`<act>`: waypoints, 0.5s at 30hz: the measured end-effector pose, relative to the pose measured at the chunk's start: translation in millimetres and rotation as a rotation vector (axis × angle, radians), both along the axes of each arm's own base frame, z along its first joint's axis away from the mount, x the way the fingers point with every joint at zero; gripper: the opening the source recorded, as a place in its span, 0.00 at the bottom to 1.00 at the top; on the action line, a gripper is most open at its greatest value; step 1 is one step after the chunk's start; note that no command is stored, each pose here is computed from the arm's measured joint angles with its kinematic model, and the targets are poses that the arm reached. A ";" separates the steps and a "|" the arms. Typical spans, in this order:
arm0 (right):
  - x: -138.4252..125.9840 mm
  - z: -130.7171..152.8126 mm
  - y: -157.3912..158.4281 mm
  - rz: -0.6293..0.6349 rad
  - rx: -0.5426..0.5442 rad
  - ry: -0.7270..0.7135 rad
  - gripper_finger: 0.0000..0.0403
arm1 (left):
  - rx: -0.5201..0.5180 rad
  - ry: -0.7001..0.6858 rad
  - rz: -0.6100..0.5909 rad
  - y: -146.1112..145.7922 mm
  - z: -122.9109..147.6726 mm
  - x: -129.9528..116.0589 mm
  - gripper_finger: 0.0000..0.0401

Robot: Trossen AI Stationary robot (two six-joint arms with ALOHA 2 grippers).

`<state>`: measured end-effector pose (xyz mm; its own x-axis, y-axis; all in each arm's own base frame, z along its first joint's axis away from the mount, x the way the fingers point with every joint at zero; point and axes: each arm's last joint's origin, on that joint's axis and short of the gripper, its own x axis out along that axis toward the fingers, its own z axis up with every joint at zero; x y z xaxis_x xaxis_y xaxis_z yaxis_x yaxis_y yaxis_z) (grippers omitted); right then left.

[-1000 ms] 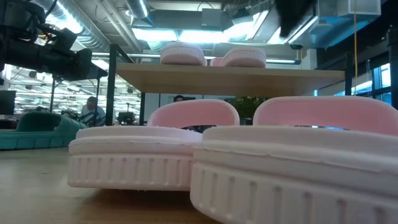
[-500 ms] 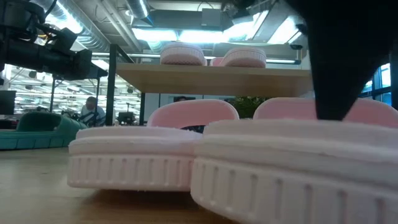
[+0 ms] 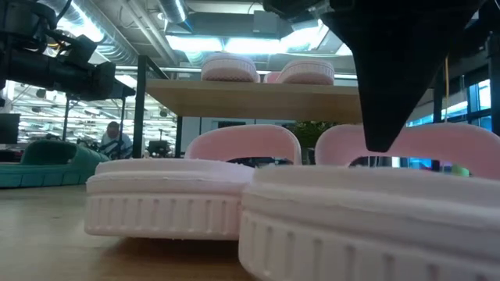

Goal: Pick and place slides into the shelf
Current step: Put the pink slide under the shelf

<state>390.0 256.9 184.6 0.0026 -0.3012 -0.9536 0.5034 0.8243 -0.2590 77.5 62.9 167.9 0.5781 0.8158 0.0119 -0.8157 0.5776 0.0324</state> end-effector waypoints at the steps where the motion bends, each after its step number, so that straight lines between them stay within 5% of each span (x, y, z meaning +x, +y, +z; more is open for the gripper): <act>1: -0.1 0.0 0.2 0.000 0.000 0.000 0.39 | 0.000 0.000 0.000 0.0 0.0 0.0 0.40; 12: -0.1 0.1 1.4 0.009 0.011 0.001 0.05 | 0.000 0.000 0.000 0.0 -0.1 0.0 0.40; 15: -1.8 0.1 3.8 0.034 0.010 0.007 0.03 | 0.000 0.001 0.000 0.0 -0.1 0.0 0.40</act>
<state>388.2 260.7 184.7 0.0063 -0.2914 -0.9566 0.4738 0.8433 -0.2538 77.5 62.9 167.8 0.5780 0.8159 0.0112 -0.8158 0.5775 0.0327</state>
